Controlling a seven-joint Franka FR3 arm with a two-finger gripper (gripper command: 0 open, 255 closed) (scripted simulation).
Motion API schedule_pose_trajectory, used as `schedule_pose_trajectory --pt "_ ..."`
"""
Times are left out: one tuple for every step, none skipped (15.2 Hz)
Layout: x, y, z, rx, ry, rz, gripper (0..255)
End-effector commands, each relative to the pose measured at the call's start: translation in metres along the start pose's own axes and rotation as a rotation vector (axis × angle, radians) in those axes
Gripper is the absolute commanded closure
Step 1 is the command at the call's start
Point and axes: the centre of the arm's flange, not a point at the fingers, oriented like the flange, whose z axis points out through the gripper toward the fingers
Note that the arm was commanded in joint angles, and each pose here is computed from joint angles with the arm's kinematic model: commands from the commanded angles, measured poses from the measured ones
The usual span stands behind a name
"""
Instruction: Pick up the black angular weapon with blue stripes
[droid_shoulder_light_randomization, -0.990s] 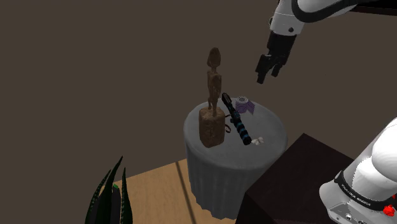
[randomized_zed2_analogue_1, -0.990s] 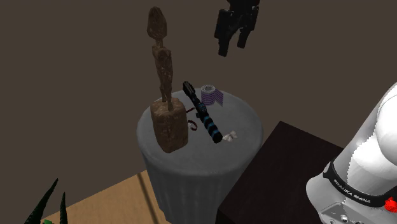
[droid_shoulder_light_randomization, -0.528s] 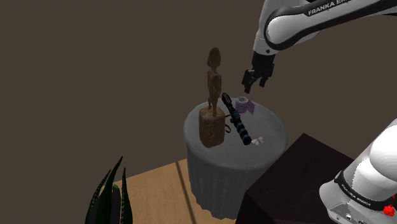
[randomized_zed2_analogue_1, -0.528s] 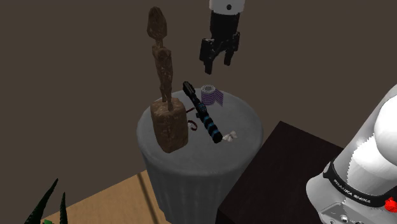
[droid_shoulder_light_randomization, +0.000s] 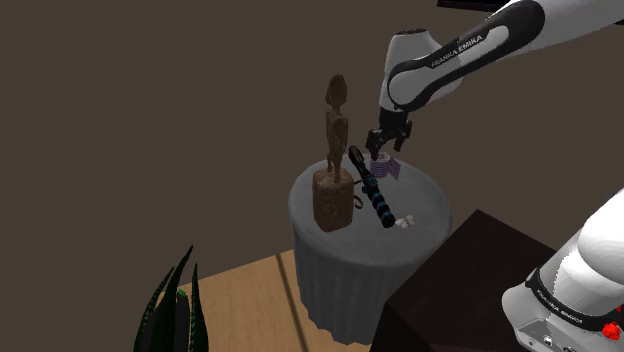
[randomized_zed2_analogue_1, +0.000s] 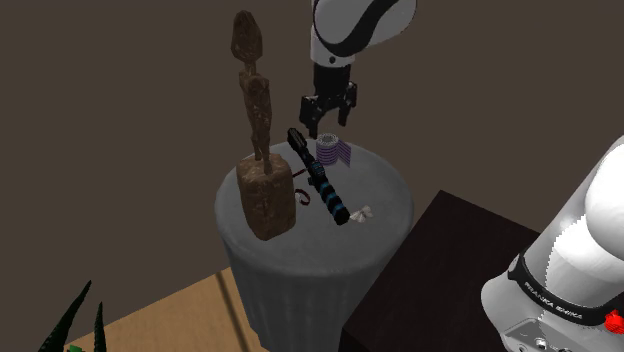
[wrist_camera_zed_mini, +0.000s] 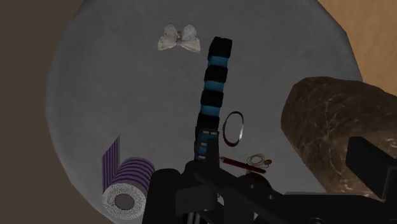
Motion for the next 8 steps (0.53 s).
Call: schedule_pose_trajectory --pt "0.017 0.006 0.023 -0.008 -0.005 0.021 0" --pt "0.024 0.008 0.034 -0.011 -0.007 0.032 0" --pt "0.031 0.011 0.045 -0.015 -0.01 0.042 0" --pt "0.038 0.014 0.056 -0.019 -0.013 0.053 0" --pt "0.045 0.016 0.067 -0.023 -0.015 0.063 0" --pt "0.052 0.019 0.078 -0.026 -0.018 0.074 0" --pt "0.059 0.022 0.089 -0.03 -0.021 0.084 0" --pt "0.066 0.025 0.1 -0.034 -0.023 0.095 0"
